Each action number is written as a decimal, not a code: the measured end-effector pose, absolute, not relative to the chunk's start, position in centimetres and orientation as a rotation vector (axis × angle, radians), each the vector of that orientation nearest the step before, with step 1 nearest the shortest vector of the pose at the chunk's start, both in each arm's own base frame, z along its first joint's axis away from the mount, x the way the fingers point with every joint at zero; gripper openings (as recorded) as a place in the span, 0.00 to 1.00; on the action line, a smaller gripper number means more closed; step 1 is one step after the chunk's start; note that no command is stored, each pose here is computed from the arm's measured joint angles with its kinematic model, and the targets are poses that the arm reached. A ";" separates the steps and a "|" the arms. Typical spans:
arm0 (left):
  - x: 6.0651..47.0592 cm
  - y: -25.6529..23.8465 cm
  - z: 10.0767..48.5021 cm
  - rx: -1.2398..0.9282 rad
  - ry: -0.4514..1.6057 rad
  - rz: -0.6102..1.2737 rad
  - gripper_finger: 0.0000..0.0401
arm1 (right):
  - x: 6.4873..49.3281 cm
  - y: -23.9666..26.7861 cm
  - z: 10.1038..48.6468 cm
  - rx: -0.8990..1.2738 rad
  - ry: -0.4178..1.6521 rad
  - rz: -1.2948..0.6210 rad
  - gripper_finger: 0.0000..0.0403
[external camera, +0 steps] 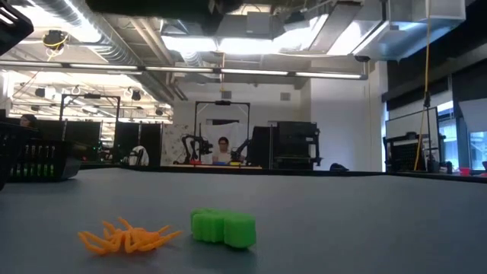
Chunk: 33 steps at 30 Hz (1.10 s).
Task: Sort Halloween decoration
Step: Put the orange spider toy into the bottom left black bin
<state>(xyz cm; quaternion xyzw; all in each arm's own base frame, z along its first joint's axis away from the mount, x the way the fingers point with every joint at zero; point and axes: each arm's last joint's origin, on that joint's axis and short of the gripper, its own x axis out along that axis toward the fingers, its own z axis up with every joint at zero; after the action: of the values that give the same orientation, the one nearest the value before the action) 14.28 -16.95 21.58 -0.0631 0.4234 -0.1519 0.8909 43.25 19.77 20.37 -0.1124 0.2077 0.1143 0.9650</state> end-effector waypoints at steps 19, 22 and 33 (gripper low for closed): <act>16.1 -16.9 24.0 -0.186 0.376 0.063 0.21 | 43.6 17.7 20.5 -0.355 0.433 -0.181 0.00; 16.6 -16.4 24.6 -0.212 0.283 0.173 0.21 | 43.6 17.7 20.5 -0.359 0.430 -0.202 0.00; 19.7 -14.8 22.7 -0.245 0.404 0.197 0.21 | 43.5 17.7 20.6 -0.370 0.424 -0.238 0.00</act>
<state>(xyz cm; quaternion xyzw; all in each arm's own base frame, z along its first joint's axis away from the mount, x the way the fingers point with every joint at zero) 19.68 -14.76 22.71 -0.1211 0.1997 0.0972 0.9675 43.54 17.66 20.58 -0.1822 0.2088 -0.1173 0.9537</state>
